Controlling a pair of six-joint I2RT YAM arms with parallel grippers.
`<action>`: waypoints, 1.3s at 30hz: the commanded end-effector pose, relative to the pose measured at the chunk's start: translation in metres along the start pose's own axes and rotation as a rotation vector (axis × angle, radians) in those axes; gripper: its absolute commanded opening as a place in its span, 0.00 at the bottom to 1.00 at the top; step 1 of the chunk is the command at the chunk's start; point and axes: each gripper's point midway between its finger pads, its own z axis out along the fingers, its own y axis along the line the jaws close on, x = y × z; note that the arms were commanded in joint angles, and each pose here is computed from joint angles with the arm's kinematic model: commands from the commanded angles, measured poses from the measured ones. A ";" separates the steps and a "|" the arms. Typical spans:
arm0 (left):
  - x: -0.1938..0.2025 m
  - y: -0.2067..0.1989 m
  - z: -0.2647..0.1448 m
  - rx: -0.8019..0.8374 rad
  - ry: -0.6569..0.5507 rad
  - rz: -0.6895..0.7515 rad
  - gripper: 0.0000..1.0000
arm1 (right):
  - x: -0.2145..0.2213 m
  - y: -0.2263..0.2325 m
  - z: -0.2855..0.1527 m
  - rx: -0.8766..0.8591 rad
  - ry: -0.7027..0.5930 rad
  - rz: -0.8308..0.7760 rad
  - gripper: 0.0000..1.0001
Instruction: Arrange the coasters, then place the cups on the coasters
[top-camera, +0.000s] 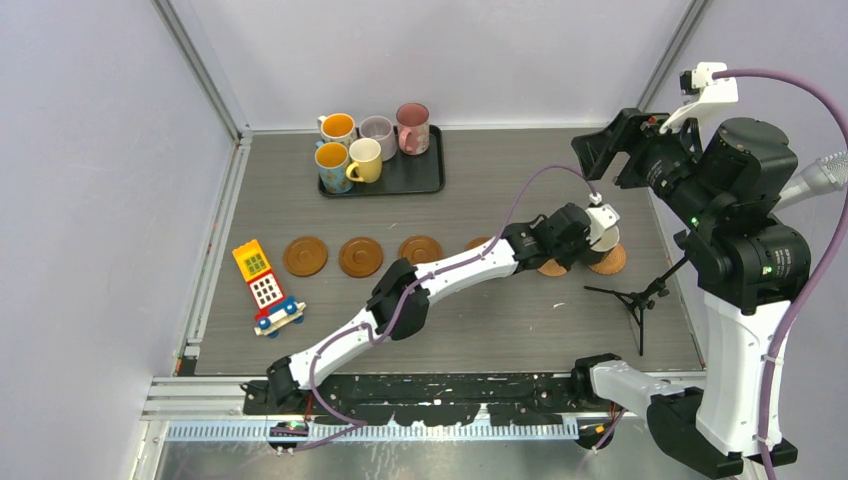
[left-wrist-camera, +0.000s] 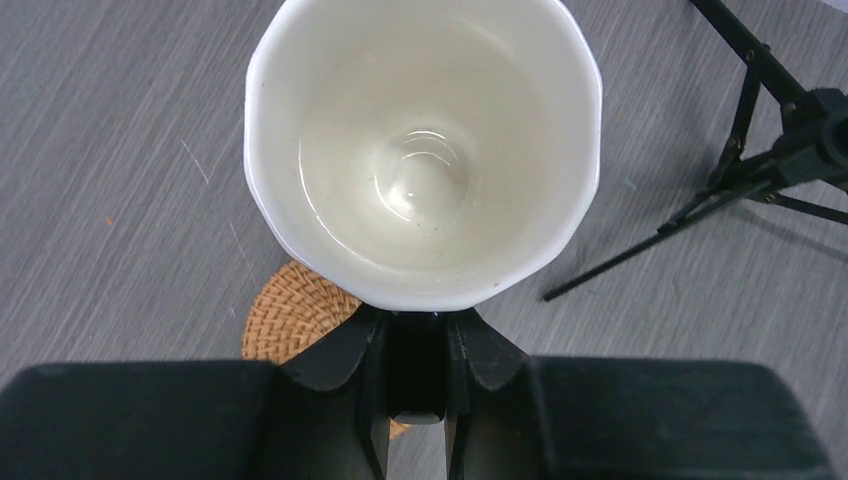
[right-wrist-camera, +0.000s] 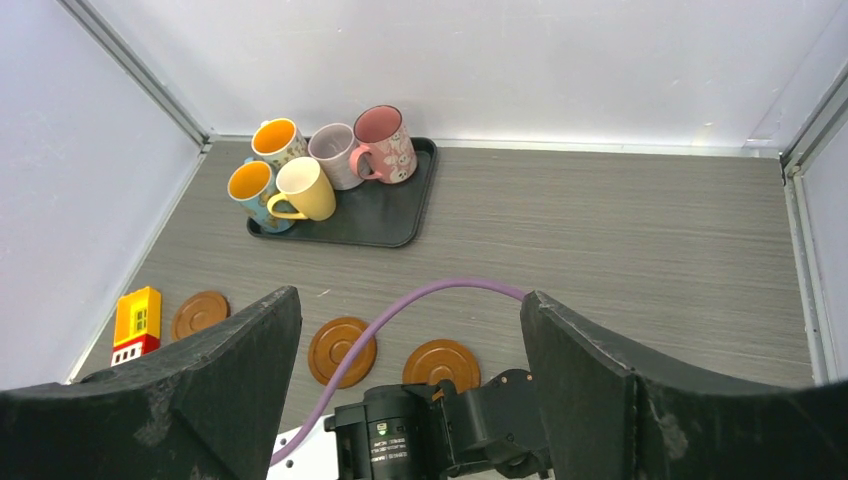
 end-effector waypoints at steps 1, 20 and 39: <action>-0.102 -0.004 -0.018 -0.012 -0.331 0.012 0.00 | -0.014 0.005 -0.011 -0.014 -0.054 0.010 0.85; -0.107 -0.031 -0.008 0.031 -0.394 0.034 0.00 | -0.012 0.005 -0.016 -0.021 -0.051 0.009 0.85; -0.082 -0.023 0.007 -0.025 -0.347 0.041 0.15 | -0.010 0.004 -0.018 -0.019 -0.049 0.009 0.85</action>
